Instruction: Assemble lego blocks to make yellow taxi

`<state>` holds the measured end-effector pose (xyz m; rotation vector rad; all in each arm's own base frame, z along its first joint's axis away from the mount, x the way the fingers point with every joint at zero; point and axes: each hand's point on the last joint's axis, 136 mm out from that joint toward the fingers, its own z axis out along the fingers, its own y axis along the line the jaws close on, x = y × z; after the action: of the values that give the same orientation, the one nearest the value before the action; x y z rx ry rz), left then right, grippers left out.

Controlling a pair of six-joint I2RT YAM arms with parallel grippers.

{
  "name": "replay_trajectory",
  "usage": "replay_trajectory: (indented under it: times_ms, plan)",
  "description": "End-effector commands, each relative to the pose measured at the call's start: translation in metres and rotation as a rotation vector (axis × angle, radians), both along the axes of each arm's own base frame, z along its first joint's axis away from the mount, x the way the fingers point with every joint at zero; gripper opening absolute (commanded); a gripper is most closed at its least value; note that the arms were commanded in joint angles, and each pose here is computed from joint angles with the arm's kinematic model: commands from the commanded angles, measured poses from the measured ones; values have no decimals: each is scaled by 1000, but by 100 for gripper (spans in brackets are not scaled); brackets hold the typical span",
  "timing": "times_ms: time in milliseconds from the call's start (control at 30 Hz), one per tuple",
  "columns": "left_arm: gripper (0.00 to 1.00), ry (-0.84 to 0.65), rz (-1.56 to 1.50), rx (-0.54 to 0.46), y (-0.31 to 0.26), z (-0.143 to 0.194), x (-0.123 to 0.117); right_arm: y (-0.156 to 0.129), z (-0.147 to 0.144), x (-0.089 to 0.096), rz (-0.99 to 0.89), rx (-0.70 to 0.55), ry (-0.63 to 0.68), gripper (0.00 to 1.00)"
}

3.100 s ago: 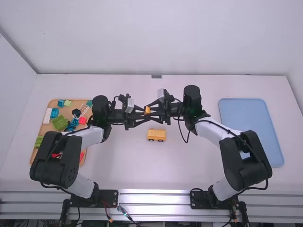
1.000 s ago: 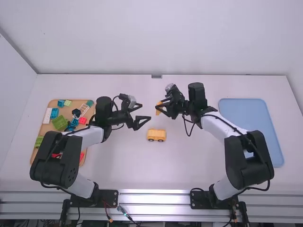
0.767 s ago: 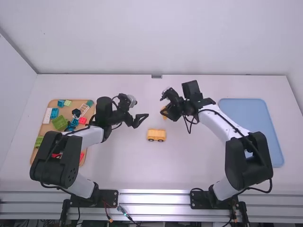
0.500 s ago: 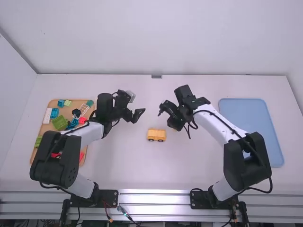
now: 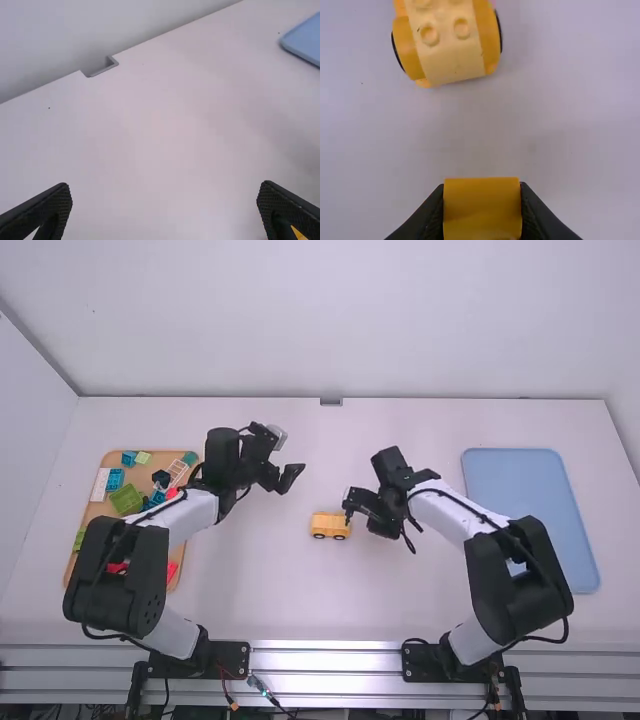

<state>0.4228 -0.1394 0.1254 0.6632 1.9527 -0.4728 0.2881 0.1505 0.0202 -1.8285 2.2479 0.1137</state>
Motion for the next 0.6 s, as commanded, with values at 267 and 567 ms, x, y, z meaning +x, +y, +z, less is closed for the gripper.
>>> replay_trajectory:
  times_ms: [267, 567]
  plan:
    - [99, -33, 6, 0, 2, 13, 4, -2, -11, 17, -19, 3, -6, 14]
    - [99, -11, 9, 6, 3, 8, 2, 6, -14, 12, 57, -19, 168, 11]
